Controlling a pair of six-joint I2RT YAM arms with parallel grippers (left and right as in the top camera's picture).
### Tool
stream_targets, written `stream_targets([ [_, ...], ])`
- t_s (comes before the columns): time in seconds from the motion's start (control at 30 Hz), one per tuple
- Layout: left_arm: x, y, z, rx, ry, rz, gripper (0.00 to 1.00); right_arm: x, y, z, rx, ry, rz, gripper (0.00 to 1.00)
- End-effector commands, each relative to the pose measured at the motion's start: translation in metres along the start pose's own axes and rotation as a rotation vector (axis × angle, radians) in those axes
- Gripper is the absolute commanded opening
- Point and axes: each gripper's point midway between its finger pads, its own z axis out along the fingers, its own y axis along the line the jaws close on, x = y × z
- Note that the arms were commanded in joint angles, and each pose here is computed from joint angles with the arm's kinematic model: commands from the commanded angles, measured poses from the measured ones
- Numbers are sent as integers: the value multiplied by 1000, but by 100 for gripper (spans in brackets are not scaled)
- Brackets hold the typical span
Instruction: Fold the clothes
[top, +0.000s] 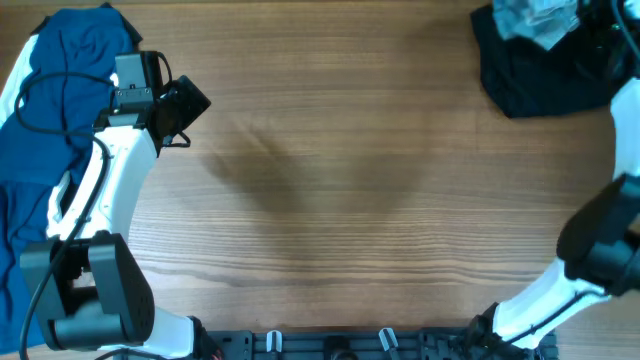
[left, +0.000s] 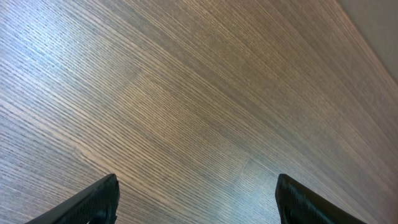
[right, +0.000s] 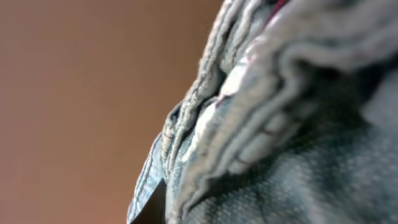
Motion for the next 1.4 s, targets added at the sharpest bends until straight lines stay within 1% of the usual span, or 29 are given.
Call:
stream_targets([
  [0.0,6,1,5,-5,18,4,80,-4,3,7,-34,1,3,4],
  [0.13,5,1,5,-5,17,4,80,0,-24,0,49,34,42,4],
  [0.2,6,1,5,-4,18,4,80,8,-42,-8,106,81,81,5],
  [0.23,6,1,5,-4,18,4,80,15,-52,-12,139,113,98,13],
  [0.3,6,1,5,-4,18,4,81,37,-82,-27,249,209,135,41],
  [0.33,6,1,5,-4,18,4,81,47,-97,-36,315,249,156,49],
  [0.37,6,1,5,-4,18,4,81,53,-109,-44,361,273,165,53],
  [0.43,6,1,5,-4,18,4,81,57,-121,-57,385,321,122,66],
  [0.47,5,1,5,-5,17,4,81,57,-118,-62,356,346,42,87],
  [0.5,6,1,5,-4,18,4,81,56,-116,-68,348,358,-12,100],
  [0.57,6,1,5,-5,19,4,81,51,-105,-80,325,369,-130,99],
  [0.63,6,1,5,-5,18,4,81,41,-88,-89,291,349,-254,99],
  [0.7,6,1,5,-5,18,4,81,24,-70,-91,252,287,-370,99],
  [0.73,6,1,5,-5,18,4,82,13,-64,-87,249,240,-409,96],
  [0.77,6,1,5,-5,18,4,85,2,-61,-82,252,192,-440,96],
  [0.8,6,1,5,-5,18,4,90,-5,-60,-77,256,159,-463,94],
  [0.87,6,1,5,-5,18,4,100,-16,-56,-62,238,104,-549,94],
  [0.9,6,1,5,-4,18,4,100,-17,-53,-52,218,90,-599,94],
  [0.97,6,1,5,-5,19,4,100,-9,-49,-42,202,107,-634,99],
  [1.03,6,1,5,-5,19,4,100,4,-41,-42,190,149,-648,99],
  [1.1,6,1,5,-5,19,4,100,21,-18,-46,135,193,-680,100],
  [1.2,6,1,5,-5,19,4,100,49,48,-62,-51,231,-788,100],
  [1.3,6,1,5,-5,19,4,100,83,128,-104,-178,245,-858,99],
  [1.37,6,1,5,-5,19,4,100,107,171,-134,-254,261,-817,100],
])
